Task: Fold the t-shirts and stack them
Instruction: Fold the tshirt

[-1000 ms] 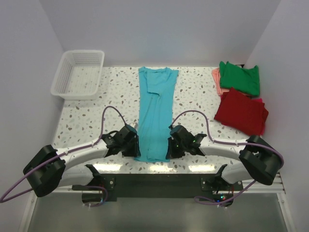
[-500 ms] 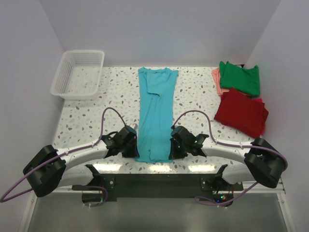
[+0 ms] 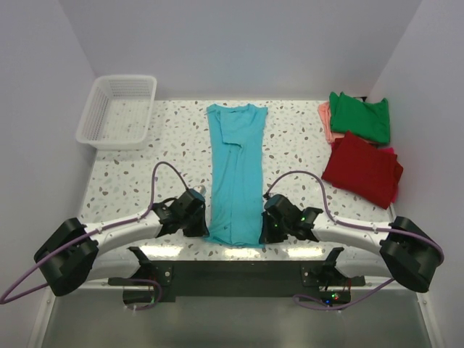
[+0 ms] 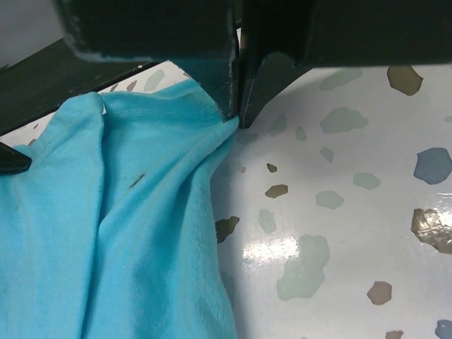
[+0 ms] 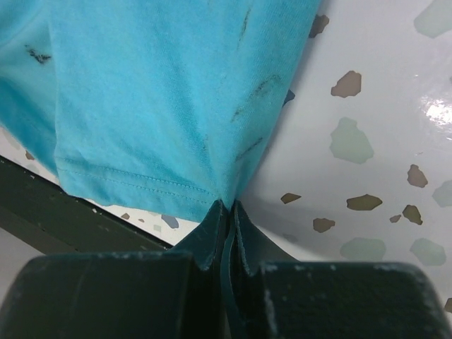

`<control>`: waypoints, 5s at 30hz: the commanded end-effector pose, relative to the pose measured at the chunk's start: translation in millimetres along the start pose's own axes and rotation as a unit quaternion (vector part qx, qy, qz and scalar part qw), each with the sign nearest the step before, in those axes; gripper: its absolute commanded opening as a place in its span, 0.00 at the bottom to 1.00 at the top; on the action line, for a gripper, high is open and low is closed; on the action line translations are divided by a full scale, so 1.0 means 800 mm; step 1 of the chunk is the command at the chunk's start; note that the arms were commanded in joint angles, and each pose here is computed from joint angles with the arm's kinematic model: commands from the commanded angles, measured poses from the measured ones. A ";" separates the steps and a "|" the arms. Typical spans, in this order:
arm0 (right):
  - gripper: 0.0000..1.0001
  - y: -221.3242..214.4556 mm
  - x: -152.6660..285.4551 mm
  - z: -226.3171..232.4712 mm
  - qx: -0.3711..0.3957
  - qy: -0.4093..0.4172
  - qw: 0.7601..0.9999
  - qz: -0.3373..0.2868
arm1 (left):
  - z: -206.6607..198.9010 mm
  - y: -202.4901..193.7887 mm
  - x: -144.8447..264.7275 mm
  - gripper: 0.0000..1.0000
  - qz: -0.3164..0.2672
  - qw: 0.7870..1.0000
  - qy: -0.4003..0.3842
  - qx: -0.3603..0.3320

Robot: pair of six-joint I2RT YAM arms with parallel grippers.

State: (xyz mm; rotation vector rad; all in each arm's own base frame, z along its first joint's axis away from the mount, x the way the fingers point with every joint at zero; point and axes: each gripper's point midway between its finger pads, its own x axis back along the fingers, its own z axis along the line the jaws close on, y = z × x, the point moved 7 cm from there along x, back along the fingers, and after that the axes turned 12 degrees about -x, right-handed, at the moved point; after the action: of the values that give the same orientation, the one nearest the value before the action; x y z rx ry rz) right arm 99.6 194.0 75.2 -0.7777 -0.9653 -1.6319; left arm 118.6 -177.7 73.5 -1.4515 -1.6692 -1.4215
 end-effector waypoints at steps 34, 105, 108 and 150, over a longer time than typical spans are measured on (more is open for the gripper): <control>0.00 0.060 0.084 0.053 0.059 0.010 0.990 -0.128 | -0.017 0.042 0.060 0.00 -0.158 0.986 0.045 0.018; 0.48 0.464 -0.012 0.087 0.034 -0.097 0.947 -0.303 | 0.039 0.441 -0.042 0.53 -0.301 0.918 0.258 -0.006; 0.47 0.446 -0.004 0.087 0.041 -0.081 0.954 -0.287 | 0.031 0.427 -0.040 0.52 -0.271 0.934 0.230 -0.025; 0.40 0.394 -0.102 0.089 0.089 -0.107 0.977 -0.162 | 0.024 0.415 -0.114 0.30 -0.152 0.973 0.144 -0.097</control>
State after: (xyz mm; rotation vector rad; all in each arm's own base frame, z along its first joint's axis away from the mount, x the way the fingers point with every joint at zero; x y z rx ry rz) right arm 407.8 246.5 91.7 -0.7421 -1.3872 -1.6779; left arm 435.1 -233.8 91.0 -1.1256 -1.6065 -1.8385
